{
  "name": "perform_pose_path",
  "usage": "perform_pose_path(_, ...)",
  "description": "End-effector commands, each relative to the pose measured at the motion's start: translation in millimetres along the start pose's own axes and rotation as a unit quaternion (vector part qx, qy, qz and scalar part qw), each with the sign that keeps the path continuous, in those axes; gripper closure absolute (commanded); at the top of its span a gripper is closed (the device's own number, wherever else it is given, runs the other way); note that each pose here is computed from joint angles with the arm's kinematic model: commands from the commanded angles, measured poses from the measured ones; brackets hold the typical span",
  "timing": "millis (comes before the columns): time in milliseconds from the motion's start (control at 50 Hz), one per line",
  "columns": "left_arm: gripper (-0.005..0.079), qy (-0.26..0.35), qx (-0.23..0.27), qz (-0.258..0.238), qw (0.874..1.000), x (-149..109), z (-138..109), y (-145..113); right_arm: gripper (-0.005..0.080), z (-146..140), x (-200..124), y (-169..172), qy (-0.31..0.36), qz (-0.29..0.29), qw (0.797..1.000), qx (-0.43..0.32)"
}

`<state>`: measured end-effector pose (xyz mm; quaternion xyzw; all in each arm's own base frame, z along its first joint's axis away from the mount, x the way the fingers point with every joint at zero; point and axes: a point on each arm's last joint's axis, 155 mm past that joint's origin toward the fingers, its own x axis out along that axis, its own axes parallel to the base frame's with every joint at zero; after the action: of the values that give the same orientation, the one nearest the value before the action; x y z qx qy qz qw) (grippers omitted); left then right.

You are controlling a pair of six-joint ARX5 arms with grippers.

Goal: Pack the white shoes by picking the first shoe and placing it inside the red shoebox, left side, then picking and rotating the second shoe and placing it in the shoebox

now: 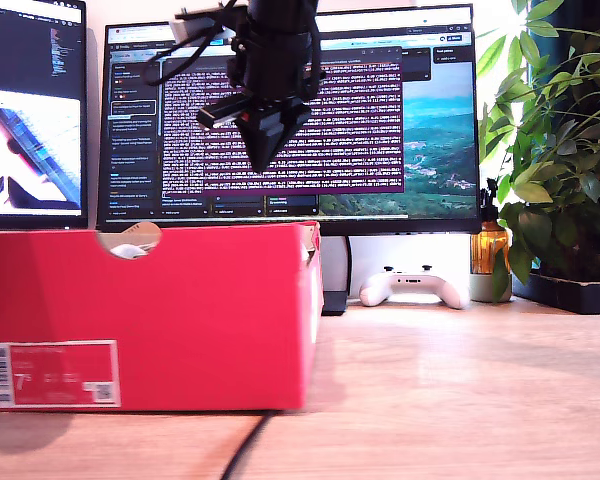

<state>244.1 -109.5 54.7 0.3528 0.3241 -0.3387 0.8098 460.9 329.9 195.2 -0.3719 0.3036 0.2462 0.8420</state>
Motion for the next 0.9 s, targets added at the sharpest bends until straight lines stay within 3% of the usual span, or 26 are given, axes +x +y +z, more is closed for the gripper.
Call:
perform_pose_path(0,0.0764,-0.002,-0.018,-0.008,1.000,1,0,-4,0.0754,2,-8,-5,-0.004,-0.002,1.000,0.005)
perform_pose_path(100,0.0764,0.015,-0.043,-0.022,0.999,-1,-6,-10,0.0754,1,-8,-4,-0.002,-0.001,1.000,0.004)
perform_pose_path(380,0.0755,0.046,-0.043,-0.049,0.997,-21,-14,-22,0.0754,-2,-6,-11,0.001,-0.005,1.000,0.024)
perform_pose_path(600,0.0755,0.030,-0.037,-0.055,0.997,-49,-2,-26,0.0754,-7,-5,-16,0.007,-0.007,0.999,0.038)
perform_pose_path(880,0.0765,-0.036,-0.058,-0.037,0.997,-76,30,-15,0.0754,-39,-2,-29,0.056,-0.008,0.989,0.134)
